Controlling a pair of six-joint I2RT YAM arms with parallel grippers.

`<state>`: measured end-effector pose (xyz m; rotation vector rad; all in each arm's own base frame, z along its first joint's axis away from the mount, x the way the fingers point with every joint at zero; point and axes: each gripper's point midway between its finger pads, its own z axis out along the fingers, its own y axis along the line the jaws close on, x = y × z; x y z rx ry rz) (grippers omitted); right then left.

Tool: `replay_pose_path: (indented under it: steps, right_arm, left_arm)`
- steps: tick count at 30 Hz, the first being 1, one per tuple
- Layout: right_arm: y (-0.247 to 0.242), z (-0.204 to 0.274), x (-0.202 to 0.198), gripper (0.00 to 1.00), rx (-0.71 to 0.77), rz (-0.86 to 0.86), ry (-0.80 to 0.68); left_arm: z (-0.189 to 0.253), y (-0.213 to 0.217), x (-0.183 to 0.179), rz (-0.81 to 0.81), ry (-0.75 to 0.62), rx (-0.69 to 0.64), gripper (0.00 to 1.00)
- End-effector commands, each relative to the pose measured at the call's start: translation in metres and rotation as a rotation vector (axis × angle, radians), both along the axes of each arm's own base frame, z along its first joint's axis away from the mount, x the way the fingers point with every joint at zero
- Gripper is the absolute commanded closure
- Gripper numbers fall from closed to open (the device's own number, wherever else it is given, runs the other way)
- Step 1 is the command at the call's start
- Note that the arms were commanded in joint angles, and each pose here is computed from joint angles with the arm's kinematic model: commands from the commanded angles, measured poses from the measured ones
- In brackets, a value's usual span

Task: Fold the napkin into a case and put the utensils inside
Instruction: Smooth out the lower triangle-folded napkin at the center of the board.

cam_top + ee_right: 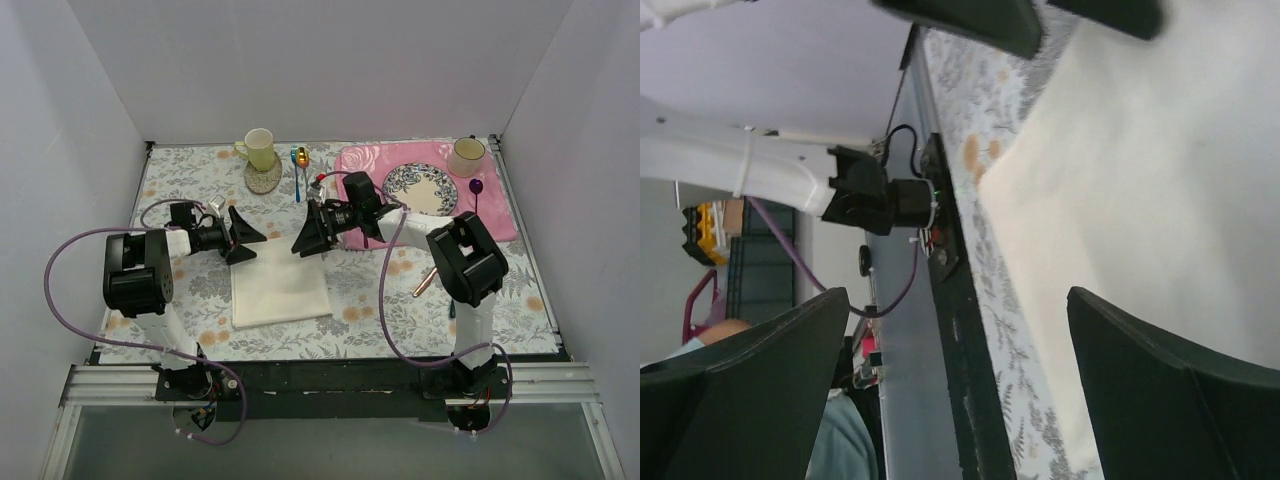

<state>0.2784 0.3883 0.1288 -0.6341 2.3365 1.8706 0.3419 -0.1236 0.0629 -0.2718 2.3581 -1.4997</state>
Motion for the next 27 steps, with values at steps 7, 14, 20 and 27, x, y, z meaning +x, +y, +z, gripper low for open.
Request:
replay_pose_path:
  steps: [7,14,20,27]
  right_arm:
    - [0.036,0.013,-0.09,0.01,0.106,0.153,0.115]
    - [0.039,-0.026,-0.08,0.01,0.078,0.128,0.198]
    - [0.023,-0.065,-0.077,0.01,0.031,0.079,0.259]
    - [-0.001,-0.081,-0.084,0.01,0.003,0.037,0.341]
  left_arm:
    - [0.045,-0.021,-0.034,-0.05,-0.059,-0.054,0.02]
    - [0.0,-0.028,-0.053,-0.048,0.081,-0.003,0.02]
    - [-0.039,-0.017,-0.057,-0.022,0.191,0.056,0.02]
    - [-0.057,-0.007,-0.059,0.005,0.232,0.102,0.02]
